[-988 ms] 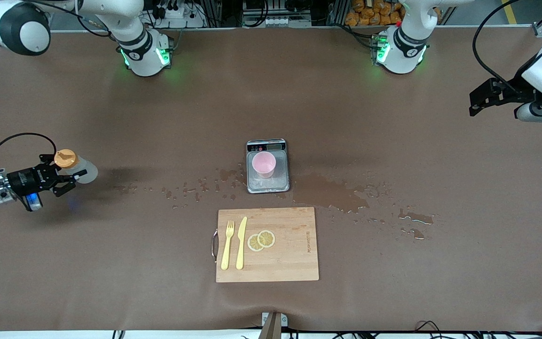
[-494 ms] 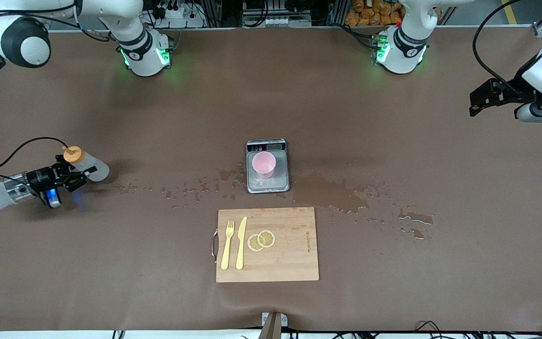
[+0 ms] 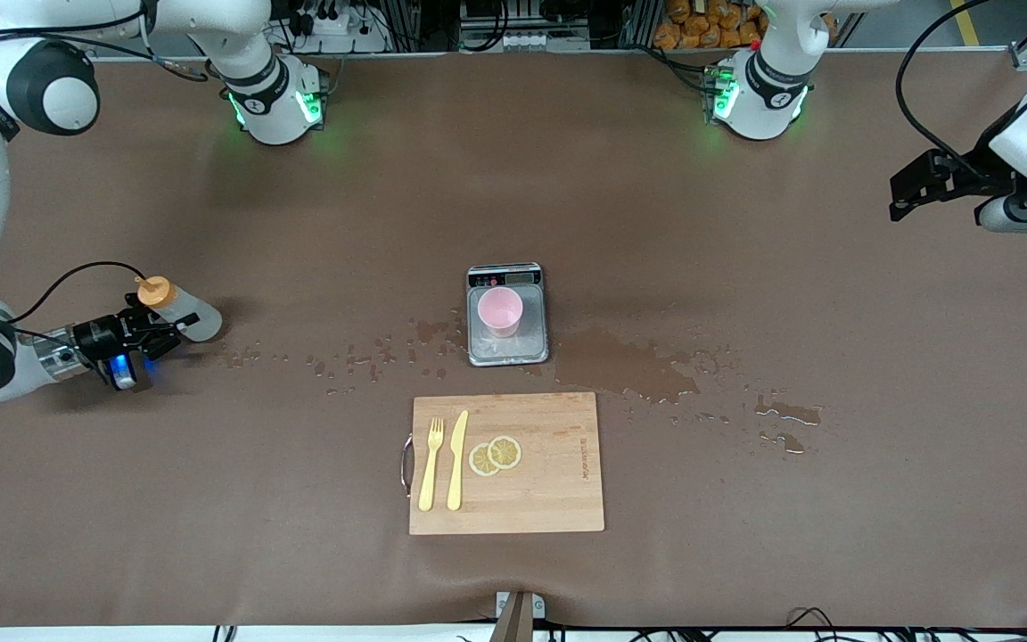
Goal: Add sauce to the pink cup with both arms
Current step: 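Set the bottle upright on the table and open the right gripper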
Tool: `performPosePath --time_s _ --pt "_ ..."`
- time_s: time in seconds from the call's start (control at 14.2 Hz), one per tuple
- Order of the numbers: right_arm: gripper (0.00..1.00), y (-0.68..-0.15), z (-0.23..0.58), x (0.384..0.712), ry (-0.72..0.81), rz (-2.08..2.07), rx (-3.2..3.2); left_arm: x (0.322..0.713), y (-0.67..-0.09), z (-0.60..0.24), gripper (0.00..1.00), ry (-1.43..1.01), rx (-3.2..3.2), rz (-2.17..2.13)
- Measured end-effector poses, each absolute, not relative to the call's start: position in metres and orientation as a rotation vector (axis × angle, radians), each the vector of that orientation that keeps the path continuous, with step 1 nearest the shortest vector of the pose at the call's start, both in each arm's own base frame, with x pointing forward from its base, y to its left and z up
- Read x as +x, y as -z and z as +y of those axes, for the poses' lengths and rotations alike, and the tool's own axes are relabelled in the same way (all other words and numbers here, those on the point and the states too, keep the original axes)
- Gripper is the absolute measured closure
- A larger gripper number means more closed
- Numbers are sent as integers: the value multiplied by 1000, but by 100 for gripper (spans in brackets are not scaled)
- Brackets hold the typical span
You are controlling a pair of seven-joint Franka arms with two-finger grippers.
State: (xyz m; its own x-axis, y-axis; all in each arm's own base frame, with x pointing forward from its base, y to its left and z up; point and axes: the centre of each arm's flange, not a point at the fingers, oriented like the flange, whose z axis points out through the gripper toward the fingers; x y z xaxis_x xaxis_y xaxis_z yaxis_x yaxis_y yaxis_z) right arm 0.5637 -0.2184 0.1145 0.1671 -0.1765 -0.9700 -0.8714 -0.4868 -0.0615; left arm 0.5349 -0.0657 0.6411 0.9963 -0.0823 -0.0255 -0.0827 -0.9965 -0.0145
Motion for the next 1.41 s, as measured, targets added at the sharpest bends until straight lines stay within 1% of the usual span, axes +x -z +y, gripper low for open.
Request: performPosePath --time_s 0.07,0.14,0.21,0.42,0.49,0.56,0.71,1.06,1.41 --pt "59 -114 -219 564 -1358 997 -1794 535 -641 -66 0 -39 -3123 129" --pt "55 -114 -219 564 -1357 998 -1795 535 -641 -66 0 -39 -3123 129" --pt "47 -114 -219 564 -1356 998 -1795 535 -640 -65 0 -41 -3123 128" --pt "14 -118 -219 566 -1349 995 -1801 537 -637 -65 0 -51 -3123 128" --pt "4 -120 -220 567 -1344 995 -1805 538 -636 -65 0 -52 -3123 128" --pt "0 -124 -222 569 -1338 1002 -1814 538 -636 -65 0 -53 -3123 128" --pt "0 -139 -223 579 -1344 1057 -1835 538 -636 -65 0 -53 -3123 128" --pt "0 -207 -191 616 -1384 1210 -1955 538 -636 -65 0 -53 -3123 127" --pt "0 -251 -165 634 -1426 1290 -2028 538 -636 -65 0 -55 -3123 127"
